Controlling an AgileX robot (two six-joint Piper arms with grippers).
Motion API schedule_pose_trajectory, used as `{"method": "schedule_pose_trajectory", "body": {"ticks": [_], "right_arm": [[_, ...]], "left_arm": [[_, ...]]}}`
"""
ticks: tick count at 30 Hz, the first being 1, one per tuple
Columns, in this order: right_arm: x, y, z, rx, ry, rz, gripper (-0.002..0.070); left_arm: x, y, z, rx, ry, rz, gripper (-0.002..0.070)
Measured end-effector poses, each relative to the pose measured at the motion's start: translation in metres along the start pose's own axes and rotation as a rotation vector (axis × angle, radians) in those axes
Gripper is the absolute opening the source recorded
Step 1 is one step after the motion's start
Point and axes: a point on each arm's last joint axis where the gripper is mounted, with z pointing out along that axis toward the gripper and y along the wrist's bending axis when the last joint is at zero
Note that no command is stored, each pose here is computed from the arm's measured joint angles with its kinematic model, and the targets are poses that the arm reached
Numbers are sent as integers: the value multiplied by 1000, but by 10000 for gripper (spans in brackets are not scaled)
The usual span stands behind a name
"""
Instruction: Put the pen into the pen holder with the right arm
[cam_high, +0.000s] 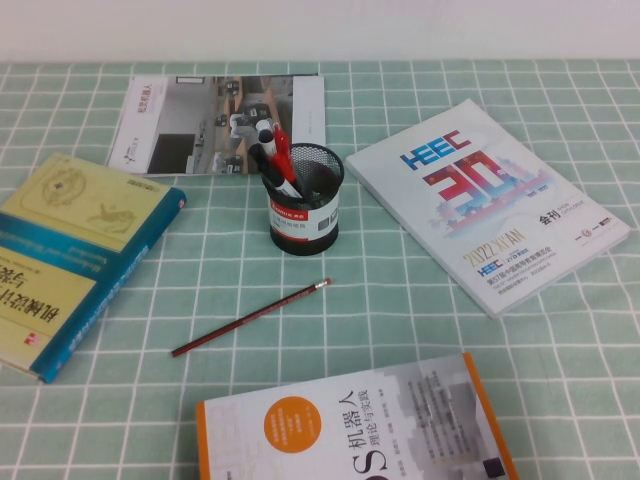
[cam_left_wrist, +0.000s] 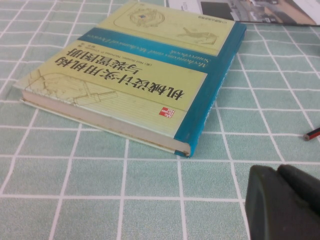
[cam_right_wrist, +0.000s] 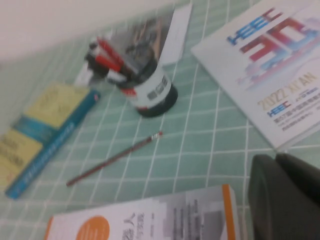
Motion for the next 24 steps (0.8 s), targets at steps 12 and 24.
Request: {"method": "schedule_pose_trajectory", "body": {"ticks": [12,24], "right_arm": [[-91,21,87,-30,301,-186,-20],[-102,68,190,-192,485,-423,-20]], "left_arm": [[0,0,0,0,0,0,-4],[0,0,0,0,0,0,-4]]}}
